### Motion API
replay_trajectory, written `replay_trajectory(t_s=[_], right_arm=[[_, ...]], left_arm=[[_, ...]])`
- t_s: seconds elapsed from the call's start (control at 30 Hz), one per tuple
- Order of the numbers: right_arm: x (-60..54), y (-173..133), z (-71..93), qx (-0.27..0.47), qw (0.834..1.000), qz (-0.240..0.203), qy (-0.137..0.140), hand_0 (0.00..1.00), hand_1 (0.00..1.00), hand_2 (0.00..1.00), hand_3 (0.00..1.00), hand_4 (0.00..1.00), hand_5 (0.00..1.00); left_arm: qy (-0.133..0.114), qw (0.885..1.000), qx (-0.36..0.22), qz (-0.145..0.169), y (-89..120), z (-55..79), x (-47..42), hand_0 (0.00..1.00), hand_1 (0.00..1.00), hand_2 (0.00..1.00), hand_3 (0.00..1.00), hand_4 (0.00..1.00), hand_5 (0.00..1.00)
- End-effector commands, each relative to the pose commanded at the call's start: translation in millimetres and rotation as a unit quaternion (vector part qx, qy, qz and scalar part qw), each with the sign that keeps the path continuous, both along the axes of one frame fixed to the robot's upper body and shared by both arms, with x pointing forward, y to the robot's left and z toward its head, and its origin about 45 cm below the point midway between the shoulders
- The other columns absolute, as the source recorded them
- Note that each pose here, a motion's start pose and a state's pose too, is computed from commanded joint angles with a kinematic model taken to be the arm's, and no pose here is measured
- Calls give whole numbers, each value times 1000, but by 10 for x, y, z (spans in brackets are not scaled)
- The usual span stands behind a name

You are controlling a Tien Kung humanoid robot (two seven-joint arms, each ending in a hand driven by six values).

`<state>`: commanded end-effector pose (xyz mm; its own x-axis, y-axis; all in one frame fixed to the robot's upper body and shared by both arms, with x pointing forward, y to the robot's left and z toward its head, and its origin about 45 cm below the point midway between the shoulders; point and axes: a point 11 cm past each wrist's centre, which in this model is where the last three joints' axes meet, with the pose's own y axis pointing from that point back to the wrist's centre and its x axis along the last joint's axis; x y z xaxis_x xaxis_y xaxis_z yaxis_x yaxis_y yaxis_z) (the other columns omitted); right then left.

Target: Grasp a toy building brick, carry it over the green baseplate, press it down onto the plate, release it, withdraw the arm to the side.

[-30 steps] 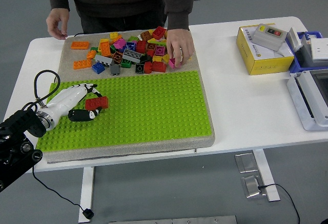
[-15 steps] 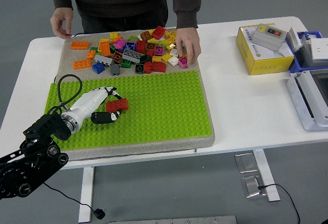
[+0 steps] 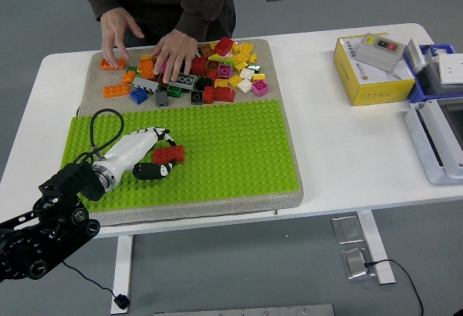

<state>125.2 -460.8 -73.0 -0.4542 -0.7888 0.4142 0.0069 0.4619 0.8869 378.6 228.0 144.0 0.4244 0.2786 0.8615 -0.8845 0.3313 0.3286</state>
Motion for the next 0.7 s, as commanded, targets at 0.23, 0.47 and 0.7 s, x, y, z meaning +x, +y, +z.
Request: replay_trajectory(t_s=[0.23, 0.47, 0.7], right_arm=[[-1, 7, -3, 1, 1000, 1, 0, 644, 600, 538, 698, 425, 985], [-6, 6, -5, 1, 1000, 2, 1, 644, 600, 537, 699, 428, 986], [-6, 7, -5, 1, 1000, 2, 1, 644, 600, 536, 698, 429, 987]], left_arm=[[-3, 1000, 5, 1, 34, -38, 12, 970, 967, 927, 598, 518, 292], [-3, 1000, 10, 2, 64, -71, 17, 970, 967, 925, 598, 514, 291], [-4, 1000, 12, 3, 69, -74, 26, 970, 964, 924, 600, 506, 282]])
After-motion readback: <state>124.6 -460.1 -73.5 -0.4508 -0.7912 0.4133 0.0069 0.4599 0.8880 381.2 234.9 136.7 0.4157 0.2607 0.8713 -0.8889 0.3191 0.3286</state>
